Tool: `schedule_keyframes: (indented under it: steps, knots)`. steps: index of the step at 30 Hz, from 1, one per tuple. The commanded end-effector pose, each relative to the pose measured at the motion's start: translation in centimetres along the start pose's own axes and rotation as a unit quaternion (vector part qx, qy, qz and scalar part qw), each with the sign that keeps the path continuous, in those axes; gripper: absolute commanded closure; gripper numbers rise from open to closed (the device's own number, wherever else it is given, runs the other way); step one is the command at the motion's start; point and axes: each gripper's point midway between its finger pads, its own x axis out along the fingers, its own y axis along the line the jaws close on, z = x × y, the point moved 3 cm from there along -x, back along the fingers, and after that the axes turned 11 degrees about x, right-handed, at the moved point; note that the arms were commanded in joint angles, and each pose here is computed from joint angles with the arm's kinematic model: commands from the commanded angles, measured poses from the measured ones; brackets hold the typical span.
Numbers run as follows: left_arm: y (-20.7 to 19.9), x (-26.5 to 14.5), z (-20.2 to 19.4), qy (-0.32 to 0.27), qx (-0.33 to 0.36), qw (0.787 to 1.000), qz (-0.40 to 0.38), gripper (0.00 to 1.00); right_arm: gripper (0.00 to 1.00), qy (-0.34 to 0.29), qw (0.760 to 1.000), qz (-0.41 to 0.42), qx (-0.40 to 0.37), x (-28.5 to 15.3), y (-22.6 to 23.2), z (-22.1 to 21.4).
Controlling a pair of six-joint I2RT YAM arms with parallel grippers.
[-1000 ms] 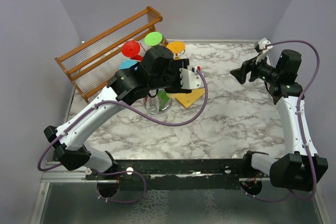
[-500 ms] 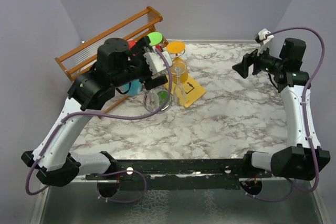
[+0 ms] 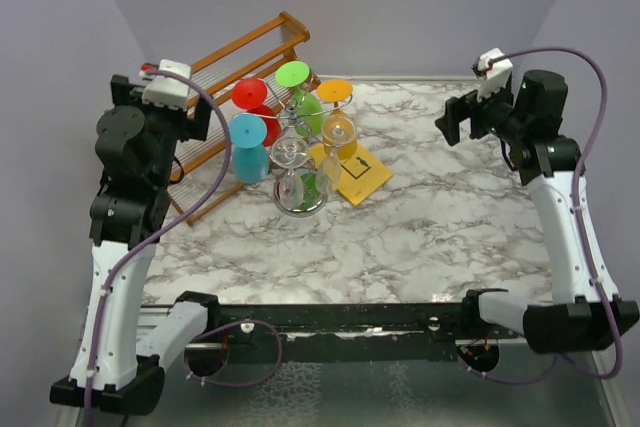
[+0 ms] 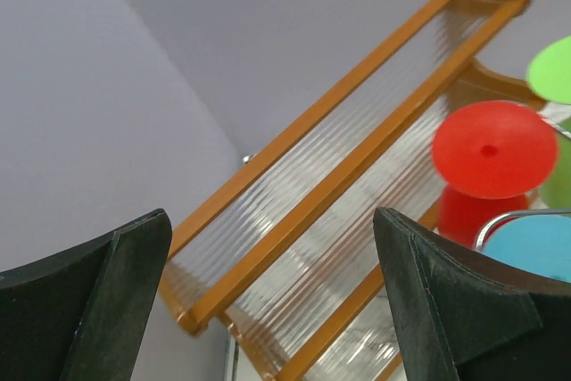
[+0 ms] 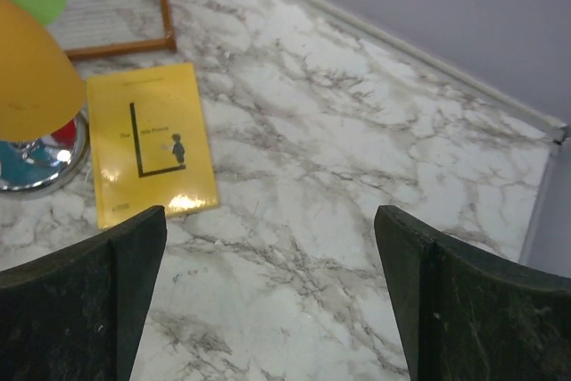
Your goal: Place the wine glass upside down on the wine glass rack
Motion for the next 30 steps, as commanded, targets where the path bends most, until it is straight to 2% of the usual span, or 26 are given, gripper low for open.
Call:
schedule_keyframes:
  steps: [1, 4, 8, 15, 20, 30]
  knots:
    - [3.5, -2.8, 0.7, -0.065, -0.071, 0.99, 0.101, 0.01, 0.0, -0.141, 0.985, -0.098, -0.014, -4.5, -1.0, 4.5]
    - [3.1, -2.8, 0.0, -0.058, -0.064, 0.992, 0.089, 0.01, 0.01, -0.186, 0.975, -0.118, -0.028, -6.2, -0.9, 5.1]
    - [2.4, -2.9, -1.1, -0.046, -0.078, 0.993, 0.075, 0.01, 0.0, -0.21, 0.969, -0.121, -0.036, -7.8, -0.2, 4.7]
    - [0.9, -3.9, -2.9, -0.005, -0.107, 0.994, 0.033, 0.01, 0.0, -0.177, 0.975, -0.114, -0.072, -9.3, 0.7, 3.4]
    - [0.5, -3.5, -4.8, 0.029, -0.103, 0.994, 0.038, 0.01, 0.0, -0.17, 0.976, -0.128, -0.048, -10.5, 0.7, 2.3]
    - [-0.1, -3.8, -6.8, 0.048, -0.097, 0.993, 0.046, 0.01, 0.0, -0.154, 0.979, -0.12, -0.055, -11.2, 1.1, 1.1]
